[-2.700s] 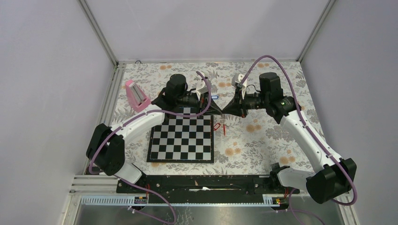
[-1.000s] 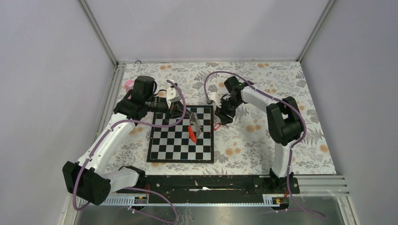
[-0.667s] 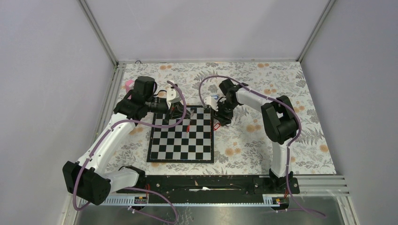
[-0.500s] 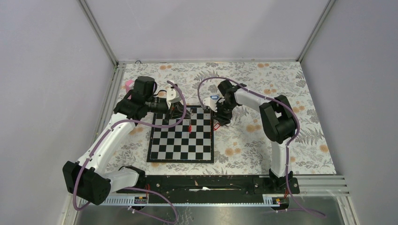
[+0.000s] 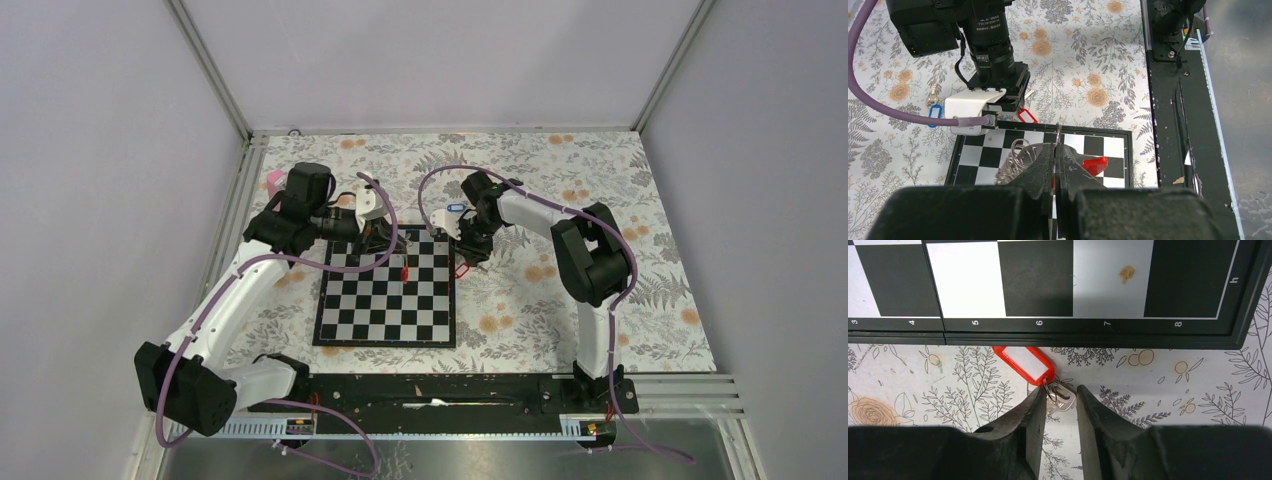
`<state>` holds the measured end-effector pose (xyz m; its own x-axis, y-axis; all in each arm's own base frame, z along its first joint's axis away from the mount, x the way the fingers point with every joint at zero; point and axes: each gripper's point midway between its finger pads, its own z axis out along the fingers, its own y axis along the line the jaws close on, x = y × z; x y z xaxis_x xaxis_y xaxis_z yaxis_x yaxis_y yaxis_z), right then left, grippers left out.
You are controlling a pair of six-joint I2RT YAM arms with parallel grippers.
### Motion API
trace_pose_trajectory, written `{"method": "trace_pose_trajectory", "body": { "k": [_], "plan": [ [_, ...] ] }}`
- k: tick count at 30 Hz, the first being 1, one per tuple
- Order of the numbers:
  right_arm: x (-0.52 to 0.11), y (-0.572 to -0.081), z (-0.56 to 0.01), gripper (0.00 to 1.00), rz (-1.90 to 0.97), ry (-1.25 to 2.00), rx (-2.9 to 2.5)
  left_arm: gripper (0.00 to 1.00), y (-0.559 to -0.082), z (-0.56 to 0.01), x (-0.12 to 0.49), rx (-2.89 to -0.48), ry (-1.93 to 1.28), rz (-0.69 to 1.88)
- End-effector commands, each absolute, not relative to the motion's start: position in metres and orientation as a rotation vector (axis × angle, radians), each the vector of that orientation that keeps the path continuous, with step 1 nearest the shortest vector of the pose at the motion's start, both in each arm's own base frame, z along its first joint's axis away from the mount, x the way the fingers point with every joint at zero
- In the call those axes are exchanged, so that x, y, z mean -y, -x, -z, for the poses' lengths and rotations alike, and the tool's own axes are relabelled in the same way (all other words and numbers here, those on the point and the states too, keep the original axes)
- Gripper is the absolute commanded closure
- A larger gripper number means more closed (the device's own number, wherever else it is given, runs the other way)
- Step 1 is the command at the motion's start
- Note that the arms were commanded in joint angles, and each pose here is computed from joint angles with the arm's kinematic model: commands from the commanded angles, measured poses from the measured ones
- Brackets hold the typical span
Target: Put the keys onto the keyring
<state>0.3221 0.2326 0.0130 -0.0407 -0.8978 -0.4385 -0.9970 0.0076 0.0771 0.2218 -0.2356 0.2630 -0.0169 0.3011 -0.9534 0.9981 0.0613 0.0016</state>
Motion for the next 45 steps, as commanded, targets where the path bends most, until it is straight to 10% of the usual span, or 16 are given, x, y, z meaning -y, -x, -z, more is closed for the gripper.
{"method": "trace_pose_trajectory", "body": {
  "k": [1, 15, 19, 45],
  "plan": [
    [-0.237, -0.323, -0.018, 0.66, -0.534, 1.995, -1.992, 1.0, -0.226, -0.275, 0.237, -1.386, -1.397, 0.978],
    [-0.232, -0.32, -0.028, 0.81, -0.512, 1.985, -1.996, 1.0, -0.231, -0.275, 0.237, -1.389, -1.397, 0.952],
    [-0.226, -0.318, -0.034, 1.0, -0.475, 1.982, -1.998, 1.0, -0.235, -0.274, 0.238, -1.386, -1.404, 0.945],
    [-0.237, -0.279, -0.186, 1.0, -0.799, 1.493, -1.887, 1.0, -0.274, -0.273, 0.264, -1.367, -1.326, 0.966]
  ]
}}
